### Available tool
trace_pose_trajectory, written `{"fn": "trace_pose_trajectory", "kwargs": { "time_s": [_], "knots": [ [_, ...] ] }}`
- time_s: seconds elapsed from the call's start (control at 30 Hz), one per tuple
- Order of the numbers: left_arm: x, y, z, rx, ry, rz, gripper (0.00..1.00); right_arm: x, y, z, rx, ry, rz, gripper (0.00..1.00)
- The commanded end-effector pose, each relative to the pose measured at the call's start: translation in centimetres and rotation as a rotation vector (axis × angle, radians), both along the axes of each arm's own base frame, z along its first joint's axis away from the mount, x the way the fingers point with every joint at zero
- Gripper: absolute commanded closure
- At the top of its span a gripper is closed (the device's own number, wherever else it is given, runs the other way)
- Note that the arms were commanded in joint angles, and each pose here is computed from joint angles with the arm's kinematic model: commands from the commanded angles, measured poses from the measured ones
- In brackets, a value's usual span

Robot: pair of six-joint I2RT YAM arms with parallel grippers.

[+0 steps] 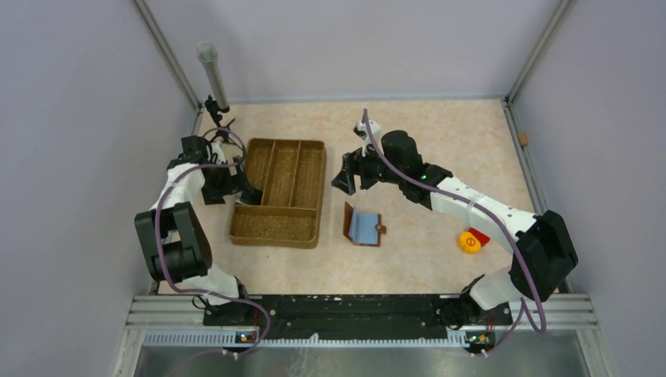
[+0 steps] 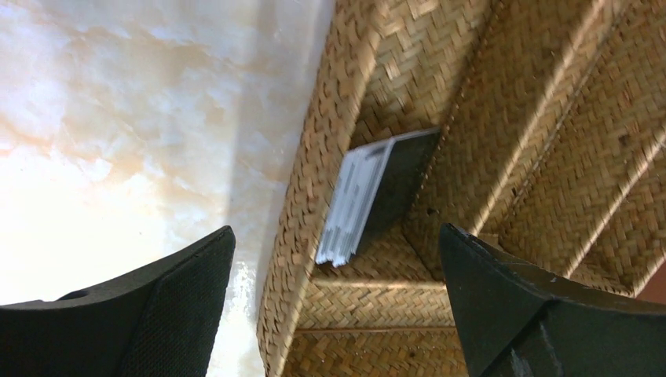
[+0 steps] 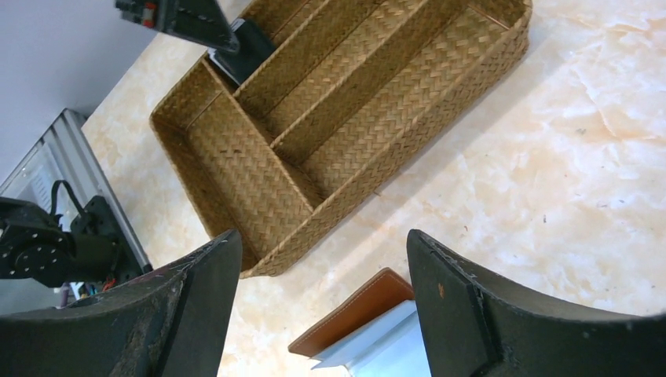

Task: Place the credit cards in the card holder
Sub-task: Pick up the credit card from the storage box.

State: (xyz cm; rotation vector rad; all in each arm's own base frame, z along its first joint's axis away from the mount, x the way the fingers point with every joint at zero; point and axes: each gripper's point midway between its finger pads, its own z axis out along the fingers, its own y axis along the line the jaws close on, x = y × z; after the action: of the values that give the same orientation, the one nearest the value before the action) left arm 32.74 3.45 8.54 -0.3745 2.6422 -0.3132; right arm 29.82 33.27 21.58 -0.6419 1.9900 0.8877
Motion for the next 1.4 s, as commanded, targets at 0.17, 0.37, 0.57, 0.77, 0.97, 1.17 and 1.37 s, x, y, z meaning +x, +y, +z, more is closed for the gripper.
{"fn": "trace_pose_trajectory", "kwargs": {
  "time_s": [0.17, 0.37, 0.57, 0.77, 0.97, 1.17, 1.37],
  "knots": [
    [2.1, 1.7, -0.9, 0.032, 0.040, 0.007, 0.08, -1.0, -0.2, 3.8, 0.095, -0.092, 0.051, 0.25],
    [1.7, 3.4, -0.9, 0.114, 0.059, 0.066, 0.18, -1.2, -0.4, 3.4, 0.089, -0.079, 0.042, 0.25],
    [1.7, 4.0, -0.3, 0.142, 0.050, 0.092, 0.25, -1.3, -0.4, 3.1, 0.093, -0.069, 0.040, 0.25],
    [1.8, 3.8, 0.5, 0.141, 0.013, 0.098, 0.30, -1.5, -0.3, 2.7, 0.095, -0.047, 0.048, 0.25],
    [1.9, 3.8, 1.0, 0.138, 0.000, 0.101, 0.37, -1.6, 0.0, 2.4, 0.098, -0.030, 0.057, 0.25],
    [2.1, 3.1, 1.5, 0.109, -0.027, 0.082, 0.52, -1.4, 0.2, 1.9, 0.093, -0.015, 0.058, 0.26],
    [2.1, 2.4, 2.2, 0.081, -0.064, 0.061, 0.60, -1.5, 0.4, 1.6, 0.092, -0.001, 0.063, 0.26]
  ]
}}
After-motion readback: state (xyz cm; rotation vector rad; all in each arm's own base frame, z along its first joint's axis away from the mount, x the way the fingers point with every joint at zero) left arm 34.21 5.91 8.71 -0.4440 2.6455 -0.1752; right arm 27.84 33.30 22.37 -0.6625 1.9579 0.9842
